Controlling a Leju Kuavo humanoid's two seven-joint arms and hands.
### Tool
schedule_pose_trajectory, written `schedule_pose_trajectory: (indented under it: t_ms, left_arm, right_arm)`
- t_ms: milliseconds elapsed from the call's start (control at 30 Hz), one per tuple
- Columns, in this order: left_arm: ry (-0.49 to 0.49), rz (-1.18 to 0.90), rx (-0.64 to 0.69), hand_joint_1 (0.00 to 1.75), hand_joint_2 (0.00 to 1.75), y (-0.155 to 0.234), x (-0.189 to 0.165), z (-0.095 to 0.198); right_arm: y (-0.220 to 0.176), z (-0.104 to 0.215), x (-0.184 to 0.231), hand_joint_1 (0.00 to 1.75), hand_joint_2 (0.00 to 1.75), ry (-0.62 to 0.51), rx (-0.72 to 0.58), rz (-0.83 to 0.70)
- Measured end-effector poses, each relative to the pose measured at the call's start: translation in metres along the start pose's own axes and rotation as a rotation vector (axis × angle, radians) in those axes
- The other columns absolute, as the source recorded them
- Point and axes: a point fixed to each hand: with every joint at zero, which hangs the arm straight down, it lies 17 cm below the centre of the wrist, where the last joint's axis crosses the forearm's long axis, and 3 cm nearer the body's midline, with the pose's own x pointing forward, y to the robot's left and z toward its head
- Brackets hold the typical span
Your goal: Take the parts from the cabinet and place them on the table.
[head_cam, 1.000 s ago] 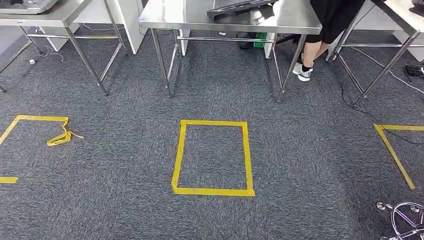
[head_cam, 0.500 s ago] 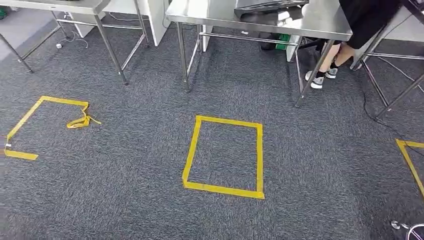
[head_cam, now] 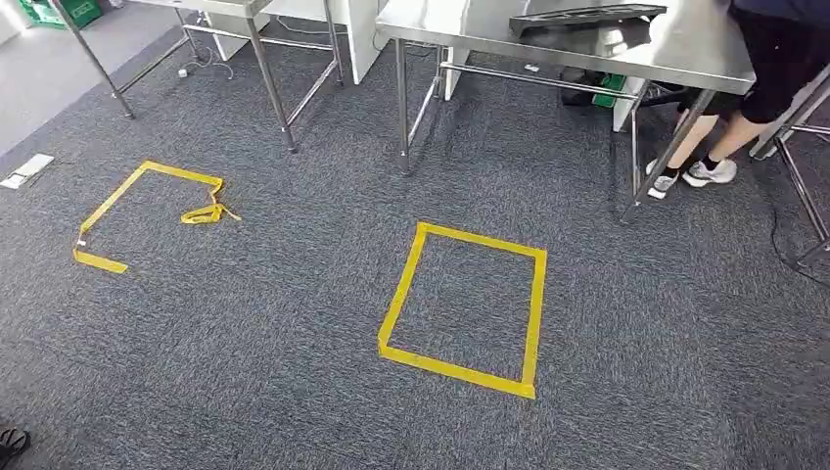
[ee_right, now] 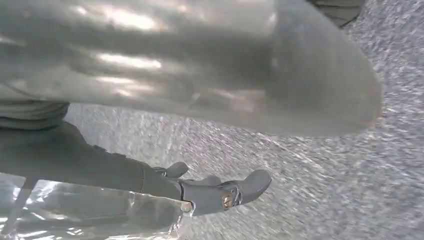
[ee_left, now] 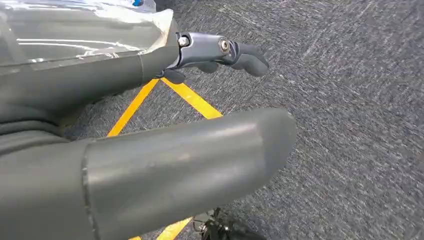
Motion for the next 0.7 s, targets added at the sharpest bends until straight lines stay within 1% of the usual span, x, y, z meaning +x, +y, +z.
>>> schedule_pose_trajectory:
  t_ms: [233, 433, 700]
  left_arm:
    - [0.002, 0.001, 0.001, 0.0, 0.0, -0.001, 0.0005, 0.0002]
    - [0.005, 0.001, -0.001, 0.0, 0.0, -0.0017, -0.0005, 0.0007]
    - [0.008, -0.002, 0.0, 0.0, 0.0, -0.0003, -0.0019, 0.0004]
  right_arm:
    - [-0.0033, -0.0015, 0.0043, 0.0, 0.0, -0.013, -0.005, 0.003]
    - [-0.0037, -0.0012, -0.0024, 0.0, 0.0, -0.003, -0.005, 0.009]
    - [-0.0075, -0.0031, 0.0017, 0.0, 0.0, -0.001, -0.011, 0.024]
